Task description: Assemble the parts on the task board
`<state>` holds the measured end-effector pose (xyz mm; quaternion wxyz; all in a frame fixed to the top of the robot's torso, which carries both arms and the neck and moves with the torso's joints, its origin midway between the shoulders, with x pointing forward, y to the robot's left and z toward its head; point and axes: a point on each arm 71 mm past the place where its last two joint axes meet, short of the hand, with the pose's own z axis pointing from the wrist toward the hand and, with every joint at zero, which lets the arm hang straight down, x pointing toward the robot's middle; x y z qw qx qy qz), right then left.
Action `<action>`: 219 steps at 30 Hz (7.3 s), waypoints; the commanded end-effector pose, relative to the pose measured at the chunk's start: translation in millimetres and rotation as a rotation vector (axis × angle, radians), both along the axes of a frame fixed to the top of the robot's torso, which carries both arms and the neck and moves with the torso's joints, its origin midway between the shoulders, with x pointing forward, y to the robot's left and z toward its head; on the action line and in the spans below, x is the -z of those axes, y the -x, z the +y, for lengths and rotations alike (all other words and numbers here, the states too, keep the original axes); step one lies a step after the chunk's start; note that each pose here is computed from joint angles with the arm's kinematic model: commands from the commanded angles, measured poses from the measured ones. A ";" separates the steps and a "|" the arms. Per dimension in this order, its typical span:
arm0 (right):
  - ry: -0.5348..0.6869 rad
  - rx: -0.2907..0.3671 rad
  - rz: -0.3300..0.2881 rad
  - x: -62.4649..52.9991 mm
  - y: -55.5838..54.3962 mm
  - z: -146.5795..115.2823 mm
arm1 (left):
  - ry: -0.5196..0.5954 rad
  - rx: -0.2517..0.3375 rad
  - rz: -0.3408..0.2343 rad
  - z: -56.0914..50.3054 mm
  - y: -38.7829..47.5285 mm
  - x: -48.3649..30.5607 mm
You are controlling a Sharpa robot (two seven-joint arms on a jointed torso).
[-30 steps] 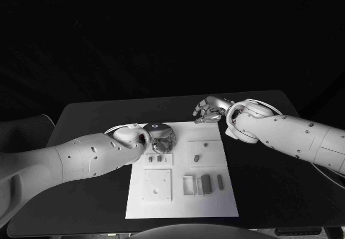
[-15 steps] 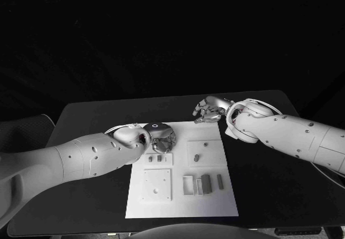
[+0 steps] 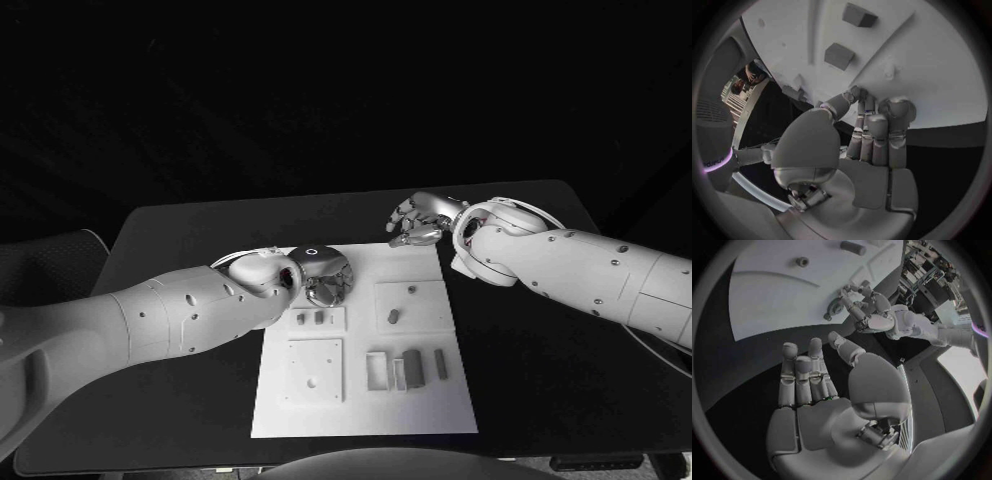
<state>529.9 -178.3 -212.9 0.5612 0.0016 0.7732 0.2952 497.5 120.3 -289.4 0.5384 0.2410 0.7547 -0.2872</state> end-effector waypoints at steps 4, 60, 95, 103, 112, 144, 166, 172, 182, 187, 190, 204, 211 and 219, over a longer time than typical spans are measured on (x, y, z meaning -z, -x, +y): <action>0.001 -0.014 0.009 0.6 0.8 1.3 | -0.041 -0.005 0.008 2.6 1.6 6.6; 0.002 -0.012 0.008 0.6 0.6 -0.7 | 0.055 -0.031 -0.038 28.4 10.8 -10.2; 0.004 -0.009 0.010 1.4 0.2 -2.2 | 0.044 -0.083 -0.006 55.8 6.0 -24.1; 0.004 -0.009 0.011 1.7 0.3 -2.0 | 0.020 -0.078 0.014 54.3 7.0 -16.8; 0.005 -0.009 0.012 1.8 0.3 -2.3 | 0.012 -0.080 0.021 55.1 6.7 -15.8; 0.005 -0.007 0.012 2.1 0.3 -3.0 | -0.006 -0.087 0.044 56.9 7.0 -7.8; 0.007 -0.008 0.014 2.4 0.0 -3.0 | -0.004 -0.072 0.052 50.7 9.1 -7.5; 0.008 -0.007 0.015 2.6 -0.2 -3.5 | -0.012 -0.073 0.056 51.1 8.7 -6.8; 0.008 -0.007 0.016 2.8 -0.3 -3.4 | -0.012 -0.065 0.058 49.4 9.1 -6.7; 0.008 -0.008 0.016 2.9 -0.3 -3.3 | -0.024 -0.074 0.064 50.5 7.7 -5.5; 0.008 -0.008 0.016 3.0 -0.3 -3.1 | -0.027 -0.074 0.064 49.6 6.8 -5.2; 0.008 -0.006 0.016 3.2 -0.4 -3.8 | -0.032 -0.078 0.068 50.6 5.9 -3.1; 0.009 -0.006 0.017 3.5 -0.4 -3.8 | -0.029 -0.078 0.062 50.9 5.6 -3.5; 0.009 -0.008 0.019 3.6 -0.2 -3.3 | -0.018 -0.073 0.059 50.0 5.9 -4.2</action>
